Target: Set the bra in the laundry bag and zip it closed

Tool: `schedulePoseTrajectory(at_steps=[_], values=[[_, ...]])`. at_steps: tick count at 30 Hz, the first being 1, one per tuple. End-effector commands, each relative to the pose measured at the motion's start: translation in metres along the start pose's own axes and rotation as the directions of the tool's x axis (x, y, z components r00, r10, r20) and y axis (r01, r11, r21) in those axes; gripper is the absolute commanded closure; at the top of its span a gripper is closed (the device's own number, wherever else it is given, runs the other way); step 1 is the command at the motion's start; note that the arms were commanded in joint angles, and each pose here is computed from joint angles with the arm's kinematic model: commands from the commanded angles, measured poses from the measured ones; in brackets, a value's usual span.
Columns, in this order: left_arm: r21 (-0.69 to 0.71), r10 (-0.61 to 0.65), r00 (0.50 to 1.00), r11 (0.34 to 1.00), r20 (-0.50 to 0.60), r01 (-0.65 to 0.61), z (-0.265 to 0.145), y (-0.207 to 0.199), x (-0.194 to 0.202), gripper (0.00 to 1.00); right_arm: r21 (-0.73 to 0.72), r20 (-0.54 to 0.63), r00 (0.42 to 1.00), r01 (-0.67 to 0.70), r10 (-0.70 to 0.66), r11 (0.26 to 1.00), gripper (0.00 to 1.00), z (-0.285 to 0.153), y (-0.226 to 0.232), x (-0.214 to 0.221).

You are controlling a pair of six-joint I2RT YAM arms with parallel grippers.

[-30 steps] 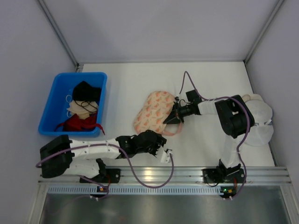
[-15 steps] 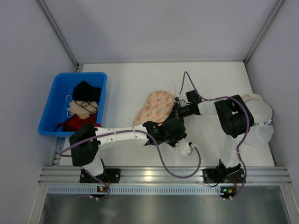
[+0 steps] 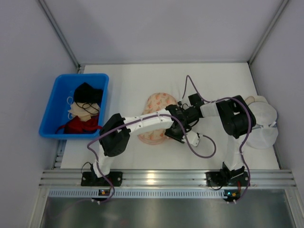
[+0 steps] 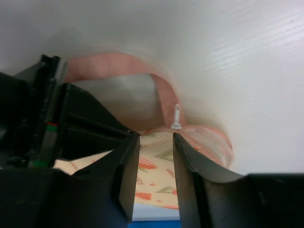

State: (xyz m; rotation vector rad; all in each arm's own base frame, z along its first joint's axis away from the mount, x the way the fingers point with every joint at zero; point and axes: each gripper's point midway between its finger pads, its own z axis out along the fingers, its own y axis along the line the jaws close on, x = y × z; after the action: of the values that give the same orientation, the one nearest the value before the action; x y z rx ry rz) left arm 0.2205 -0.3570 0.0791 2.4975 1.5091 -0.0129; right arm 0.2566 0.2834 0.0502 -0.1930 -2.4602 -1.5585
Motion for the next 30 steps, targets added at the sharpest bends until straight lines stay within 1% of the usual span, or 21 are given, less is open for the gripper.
schedulePoseTrajectory(at_steps=[1,7,15,19,21,26,29,30], values=[[0.118,0.016,0.999,0.993,-0.031,-0.012,-0.007,-0.026,0.004,0.6,-0.022,0.0,1.0,0.008,-0.008,1.0,1.0,-0.001,0.011,-0.006],[0.162,0.019,0.999,0.987,-0.041,-0.012,0.003,-0.039,0.005,0.62,-0.027,0.0,1.0,0.005,-0.005,1.0,1.0,-0.001,0.013,-0.005],[0.151,0.009,0.999,0.988,-0.051,-0.002,0.016,-0.035,0.001,0.61,-0.038,0.003,1.0,0.006,-0.006,0.999,1.0,-0.002,0.017,-0.004],[0.148,0.016,0.997,0.989,-0.078,-0.004,0.027,-0.034,0.005,0.61,-0.041,0.002,1.0,0.009,-0.009,0.999,1.0,-0.003,0.019,-0.001],[0.129,0.021,0.994,0.992,-0.111,-0.006,0.032,-0.031,0.01,0.61,-0.042,0.004,1.0,0.01,-0.01,0.999,1.0,-0.004,0.019,-0.001],[0.116,0.027,0.99,0.993,-0.137,-0.011,0.039,-0.029,0.015,0.62,-0.042,0.003,1.0,0.012,-0.012,0.999,1.0,-0.004,0.02,0.0],[0.125,0.038,0.987,0.992,-0.154,-0.019,0.042,-0.031,0.02,0.65,-0.045,0.001,1.0,0.014,-0.014,0.999,1.0,-0.004,0.021,-0.001],[0.127,0.041,0.986,0.992,-0.161,-0.02,0.043,-0.032,0.022,0.68,-0.044,0.0,1.0,0.012,-0.012,0.999,1.0,-0.004,0.02,0.0]])
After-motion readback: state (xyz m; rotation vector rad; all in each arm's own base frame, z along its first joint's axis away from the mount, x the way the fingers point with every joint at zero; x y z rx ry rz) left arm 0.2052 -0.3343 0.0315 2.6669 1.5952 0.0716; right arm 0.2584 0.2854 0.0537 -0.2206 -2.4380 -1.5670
